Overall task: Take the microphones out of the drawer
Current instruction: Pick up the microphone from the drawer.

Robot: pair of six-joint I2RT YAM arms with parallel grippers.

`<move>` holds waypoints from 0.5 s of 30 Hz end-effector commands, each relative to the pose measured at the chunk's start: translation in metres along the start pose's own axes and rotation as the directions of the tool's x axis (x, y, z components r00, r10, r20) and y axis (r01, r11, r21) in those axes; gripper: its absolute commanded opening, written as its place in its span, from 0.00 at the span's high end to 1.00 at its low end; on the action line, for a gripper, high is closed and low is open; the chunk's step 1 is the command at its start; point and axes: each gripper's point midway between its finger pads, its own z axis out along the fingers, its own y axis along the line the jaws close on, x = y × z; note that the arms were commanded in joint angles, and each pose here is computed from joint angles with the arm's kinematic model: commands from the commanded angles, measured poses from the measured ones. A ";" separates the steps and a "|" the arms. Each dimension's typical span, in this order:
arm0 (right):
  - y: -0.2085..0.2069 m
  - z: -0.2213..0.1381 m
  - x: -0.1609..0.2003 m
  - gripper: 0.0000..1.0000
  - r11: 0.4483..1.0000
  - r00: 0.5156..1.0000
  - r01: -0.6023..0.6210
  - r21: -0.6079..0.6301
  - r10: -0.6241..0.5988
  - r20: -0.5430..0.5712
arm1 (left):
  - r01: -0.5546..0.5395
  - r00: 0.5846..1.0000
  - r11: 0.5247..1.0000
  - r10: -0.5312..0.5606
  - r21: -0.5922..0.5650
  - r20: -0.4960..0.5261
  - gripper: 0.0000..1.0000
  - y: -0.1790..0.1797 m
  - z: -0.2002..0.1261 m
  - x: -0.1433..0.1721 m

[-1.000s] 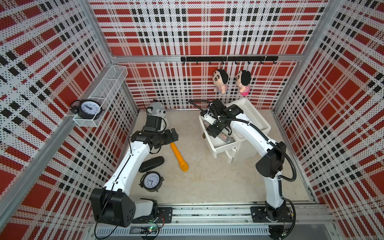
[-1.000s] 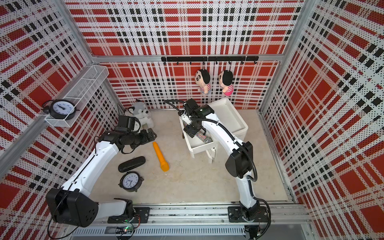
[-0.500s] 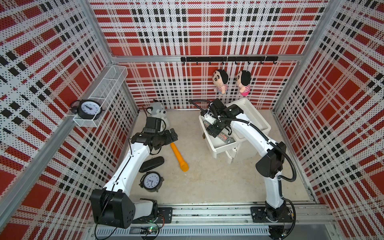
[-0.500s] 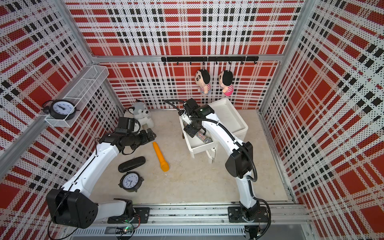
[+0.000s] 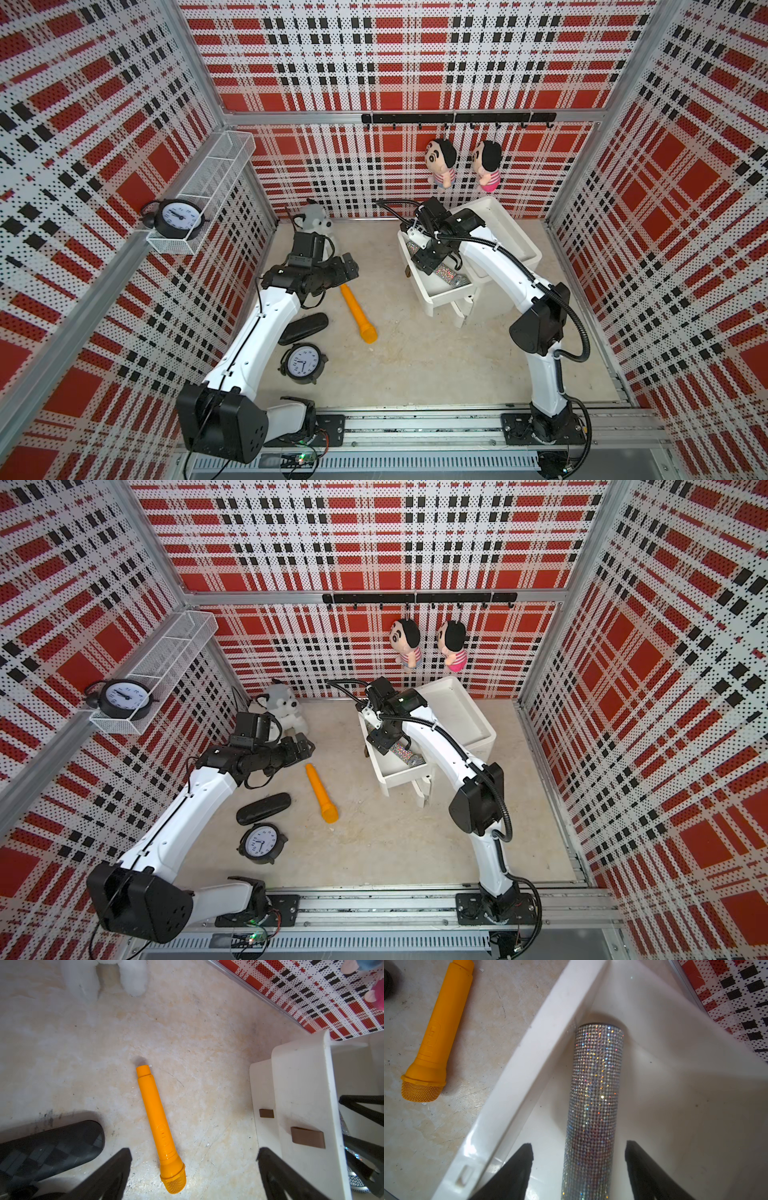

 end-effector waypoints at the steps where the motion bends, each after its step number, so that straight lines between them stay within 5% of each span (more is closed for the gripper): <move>1: -0.012 0.011 0.011 0.25 0.999 0.998 0.012 0.047 -0.009 -0.064 | 0.021 0.999 0.998 -0.020 0.054 -0.025 0.02 0.002 0.006 0.005; 6: -0.012 0.016 0.012 0.25 0.999 0.997 0.022 0.049 -0.018 -0.080 | 0.008 0.999 0.993 -0.001 0.117 -0.055 0.01 -0.001 0.008 0.013; 9: -0.010 0.020 0.014 0.25 0.999 0.996 0.018 0.037 -0.015 -0.089 | 0.010 1.000 0.996 -0.008 0.093 -0.023 0.18 0.003 0.004 0.008; 15: -0.006 0.027 0.018 0.25 1.000 0.995 0.014 0.020 -0.012 -0.101 | -0.009 0.996 0.996 0.016 0.084 -0.088 0.16 0.005 0.008 0.019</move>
